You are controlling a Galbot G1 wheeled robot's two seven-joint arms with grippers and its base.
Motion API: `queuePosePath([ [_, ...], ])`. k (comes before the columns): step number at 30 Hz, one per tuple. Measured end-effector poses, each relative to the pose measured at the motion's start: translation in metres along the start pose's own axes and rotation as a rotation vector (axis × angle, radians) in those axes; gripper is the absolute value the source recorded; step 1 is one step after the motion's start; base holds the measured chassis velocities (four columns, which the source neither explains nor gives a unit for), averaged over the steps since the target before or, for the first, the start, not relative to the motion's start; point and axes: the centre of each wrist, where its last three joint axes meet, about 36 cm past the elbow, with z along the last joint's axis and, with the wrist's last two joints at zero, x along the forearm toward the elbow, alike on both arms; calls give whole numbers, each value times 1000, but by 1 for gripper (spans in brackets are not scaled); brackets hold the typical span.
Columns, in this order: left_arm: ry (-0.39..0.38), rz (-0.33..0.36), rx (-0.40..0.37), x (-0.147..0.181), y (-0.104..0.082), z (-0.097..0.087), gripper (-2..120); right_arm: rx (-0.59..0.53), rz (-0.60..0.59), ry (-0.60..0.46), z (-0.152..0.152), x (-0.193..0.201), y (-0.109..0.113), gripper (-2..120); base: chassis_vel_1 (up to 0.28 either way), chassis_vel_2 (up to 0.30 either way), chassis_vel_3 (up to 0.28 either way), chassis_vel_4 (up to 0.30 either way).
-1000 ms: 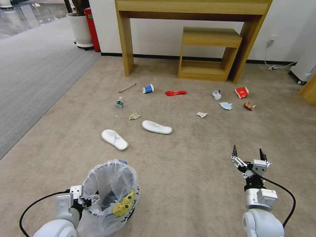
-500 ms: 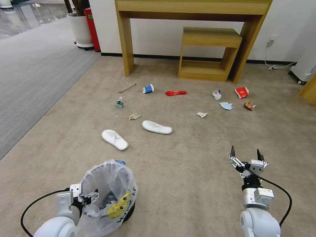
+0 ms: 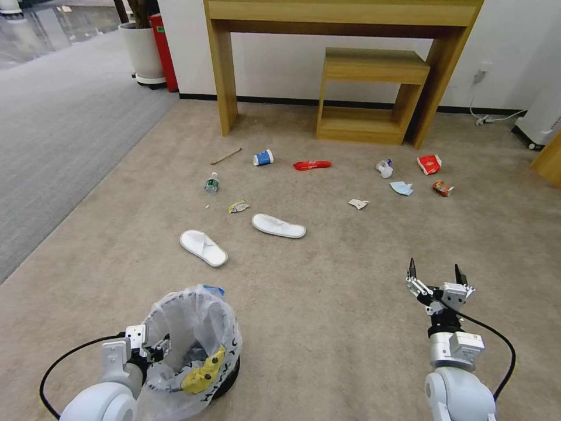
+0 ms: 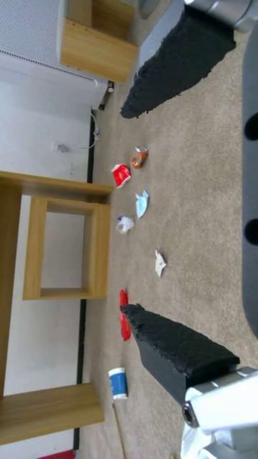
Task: Pick up the trash bin and place the garbage on the floor into it.
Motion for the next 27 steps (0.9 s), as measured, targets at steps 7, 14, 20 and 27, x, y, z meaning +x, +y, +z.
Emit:
queuePosePath([
  [7, -8, 6, 0, 0, 0, -1, 23, 3, 0, 2, 0, 0, -1, 100, 0, 0, 0, 0],
  [14, -18, 14, -5, 0, 1, -2, 7, 2, 0, 7, -2, -1, 1, 100, 0, 0, 0, 0],
  [20, -23, 12, -5, -1, 3, -2, 7, 3, 1, 9, -2, -1, 1, 100, 0, 0, 0, 0],
  [27, -39, 14, 14, 1, 3, -5, 7, 4, 1, 13, -1, 0, 0, 100, 0, 0, 0, 0],
])
